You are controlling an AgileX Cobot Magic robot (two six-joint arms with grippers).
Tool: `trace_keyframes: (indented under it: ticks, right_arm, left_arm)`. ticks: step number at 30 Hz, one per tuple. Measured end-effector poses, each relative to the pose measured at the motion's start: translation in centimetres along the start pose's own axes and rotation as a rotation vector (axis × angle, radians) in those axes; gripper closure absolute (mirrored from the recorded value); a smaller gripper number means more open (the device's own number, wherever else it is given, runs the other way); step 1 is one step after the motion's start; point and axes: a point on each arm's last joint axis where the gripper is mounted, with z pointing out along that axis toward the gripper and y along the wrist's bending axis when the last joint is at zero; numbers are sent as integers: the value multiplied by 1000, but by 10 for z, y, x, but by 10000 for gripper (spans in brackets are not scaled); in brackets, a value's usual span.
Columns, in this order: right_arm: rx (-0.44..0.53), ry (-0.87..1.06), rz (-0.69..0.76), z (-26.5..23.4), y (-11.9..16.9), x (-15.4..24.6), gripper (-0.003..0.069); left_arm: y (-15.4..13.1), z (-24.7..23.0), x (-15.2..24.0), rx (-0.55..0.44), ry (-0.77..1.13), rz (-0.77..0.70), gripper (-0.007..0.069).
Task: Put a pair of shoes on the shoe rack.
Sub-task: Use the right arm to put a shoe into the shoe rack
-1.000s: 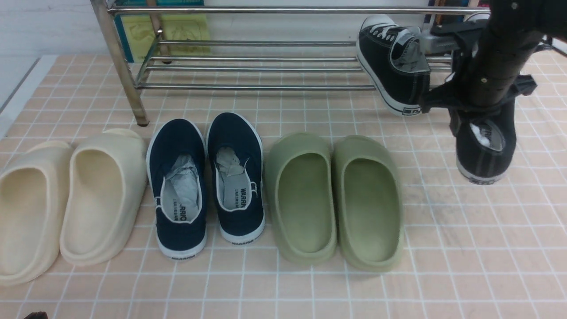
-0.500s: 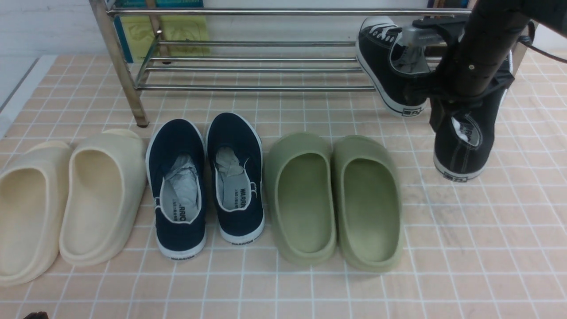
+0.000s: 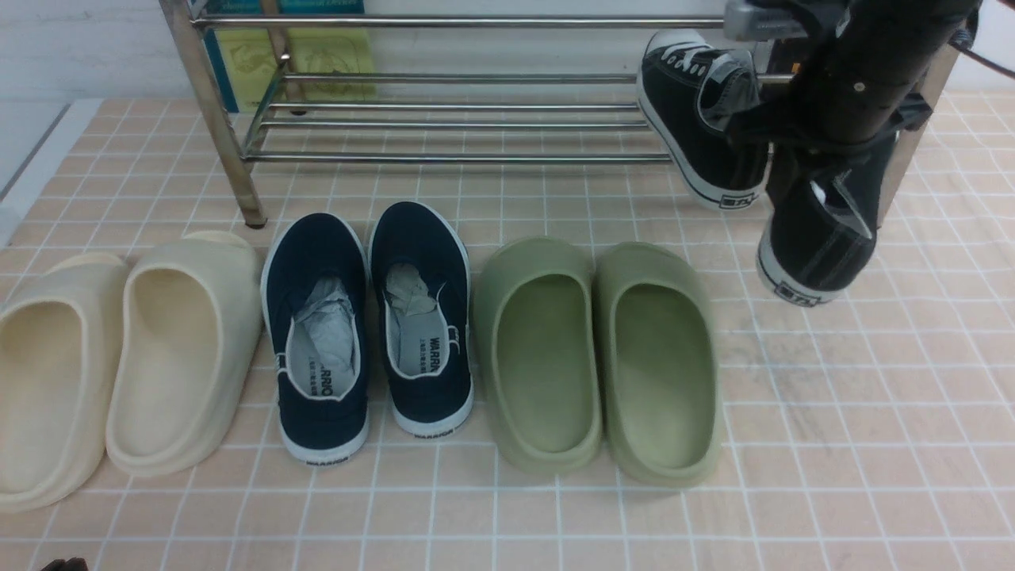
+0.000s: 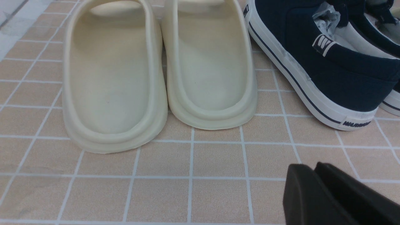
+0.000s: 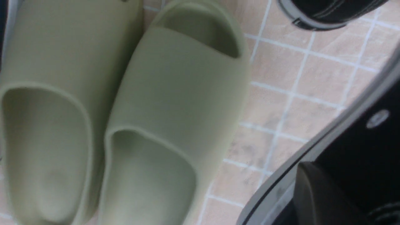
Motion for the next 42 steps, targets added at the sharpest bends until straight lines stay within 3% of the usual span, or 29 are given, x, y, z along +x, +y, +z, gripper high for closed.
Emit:
trace_keyframes:
  ticks: [5,11,17,23,33,42]
  right_arm:
    - [99,2,-5,-10,-15,13,637]
    - [125,43,22,-12,-17,30,637]
    - [178,-164,21,-6,-23,10,637]
    - [196,-297,-3,40,-34,-17,636]
    - [241,-312,-38,75,-66,-45,636]
    - [186,-341,-58,79,-62,-57,636]
  left_arm:
    - [0,0,0,0,0,0,533]
    - [0,0,0,0,0,0,531]
    - [0,0,0,0,0,0,529]
    - [0,0,0,0,0,0,521]
    - [0,0,0,0,0,0,510]
    - [0,0,0,0,0,0,510]
